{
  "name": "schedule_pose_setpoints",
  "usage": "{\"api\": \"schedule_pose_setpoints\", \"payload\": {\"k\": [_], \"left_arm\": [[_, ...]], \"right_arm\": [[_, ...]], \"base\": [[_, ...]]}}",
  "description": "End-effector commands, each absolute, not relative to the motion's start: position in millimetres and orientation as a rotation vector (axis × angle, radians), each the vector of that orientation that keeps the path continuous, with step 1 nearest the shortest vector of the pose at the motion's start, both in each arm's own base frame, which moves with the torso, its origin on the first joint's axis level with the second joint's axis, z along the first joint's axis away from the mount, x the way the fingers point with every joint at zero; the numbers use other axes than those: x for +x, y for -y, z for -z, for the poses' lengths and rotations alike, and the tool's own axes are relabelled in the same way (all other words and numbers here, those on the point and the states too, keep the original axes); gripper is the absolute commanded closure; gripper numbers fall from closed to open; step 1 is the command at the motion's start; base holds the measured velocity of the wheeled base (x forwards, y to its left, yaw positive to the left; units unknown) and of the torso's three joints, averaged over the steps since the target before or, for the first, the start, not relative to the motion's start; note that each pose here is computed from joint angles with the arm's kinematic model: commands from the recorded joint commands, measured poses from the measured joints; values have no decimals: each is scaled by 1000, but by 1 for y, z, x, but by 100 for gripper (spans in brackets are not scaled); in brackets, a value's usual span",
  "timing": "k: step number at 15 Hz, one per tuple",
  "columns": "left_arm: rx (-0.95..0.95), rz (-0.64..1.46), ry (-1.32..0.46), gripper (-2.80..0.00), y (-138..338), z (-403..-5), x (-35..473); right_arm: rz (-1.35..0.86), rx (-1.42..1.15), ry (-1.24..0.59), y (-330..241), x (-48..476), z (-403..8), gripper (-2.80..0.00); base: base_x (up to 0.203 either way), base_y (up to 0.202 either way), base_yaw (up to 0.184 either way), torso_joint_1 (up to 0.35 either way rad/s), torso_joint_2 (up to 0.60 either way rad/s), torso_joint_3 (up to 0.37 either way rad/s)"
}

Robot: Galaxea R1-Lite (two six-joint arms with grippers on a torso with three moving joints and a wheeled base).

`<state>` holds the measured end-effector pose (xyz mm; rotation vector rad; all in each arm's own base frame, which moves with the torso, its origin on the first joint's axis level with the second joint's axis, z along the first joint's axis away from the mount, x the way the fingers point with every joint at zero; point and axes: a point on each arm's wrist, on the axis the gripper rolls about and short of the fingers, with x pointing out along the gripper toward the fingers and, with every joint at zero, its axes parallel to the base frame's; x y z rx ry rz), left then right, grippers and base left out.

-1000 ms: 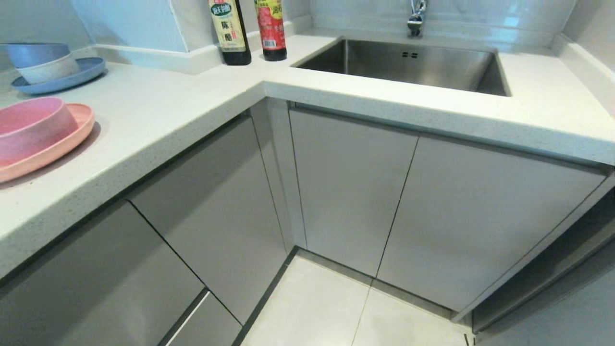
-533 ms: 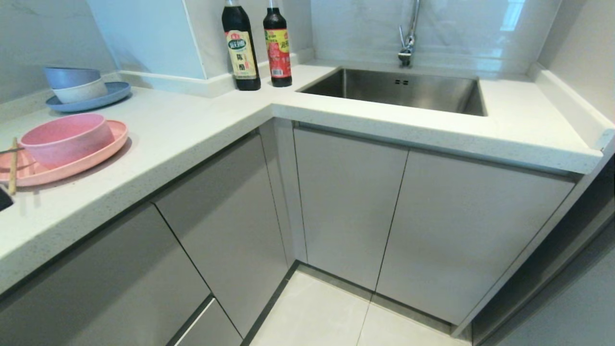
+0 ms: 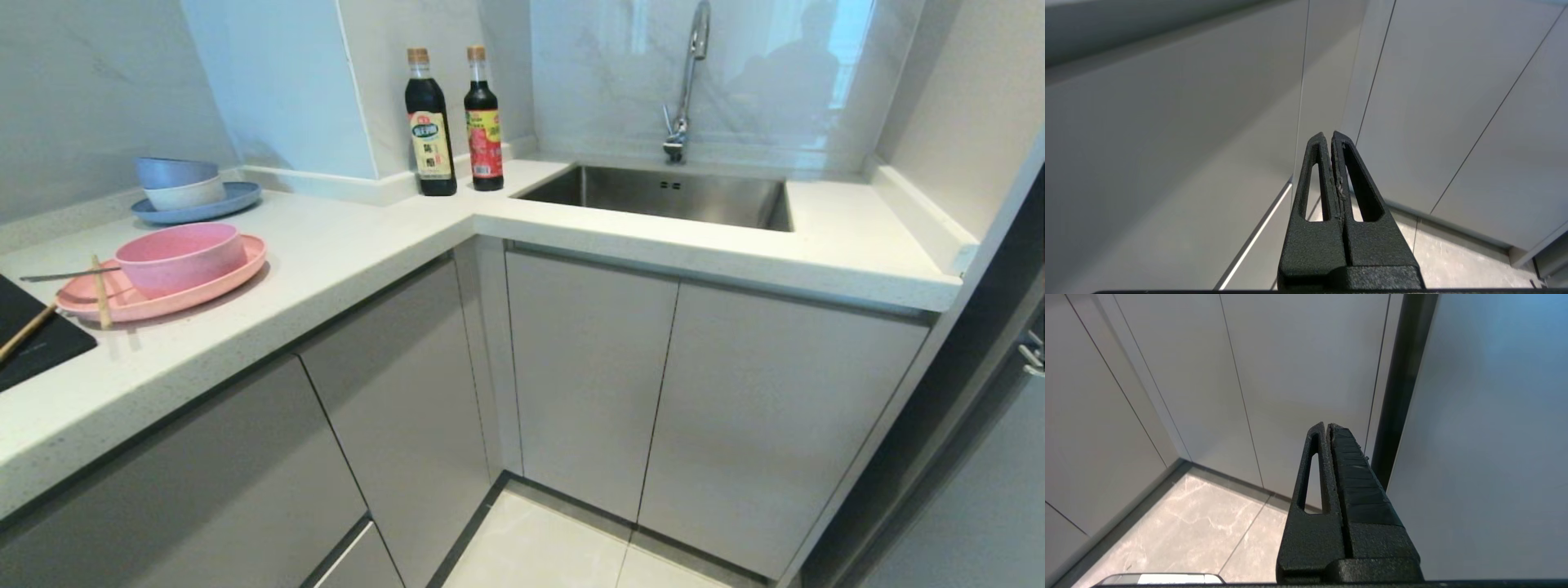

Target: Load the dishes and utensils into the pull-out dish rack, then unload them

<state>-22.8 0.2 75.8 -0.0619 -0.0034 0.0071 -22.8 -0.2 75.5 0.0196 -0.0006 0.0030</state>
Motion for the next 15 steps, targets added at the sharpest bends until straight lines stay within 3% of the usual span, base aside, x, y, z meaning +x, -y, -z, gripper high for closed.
{"api": "schedule_pose_setpoints", "payload": {"k": [1,11,15], "left_arm": [[-63,-8,-1,0,0,-75,-22],[-64,-8,0,0,0,-75,-22],[-66,-8,0,0,0,-75,-22]], "right_arm": [[-3,20,0,0,-23,-75,0],[-4,20,0,0,-23,-75,0],[-3,20,0,0,-23,-75,0]], "base": [[0,0,0,7,2,198],[0,0,0,1,4,201],[0,0,0,1,2,59]]}}
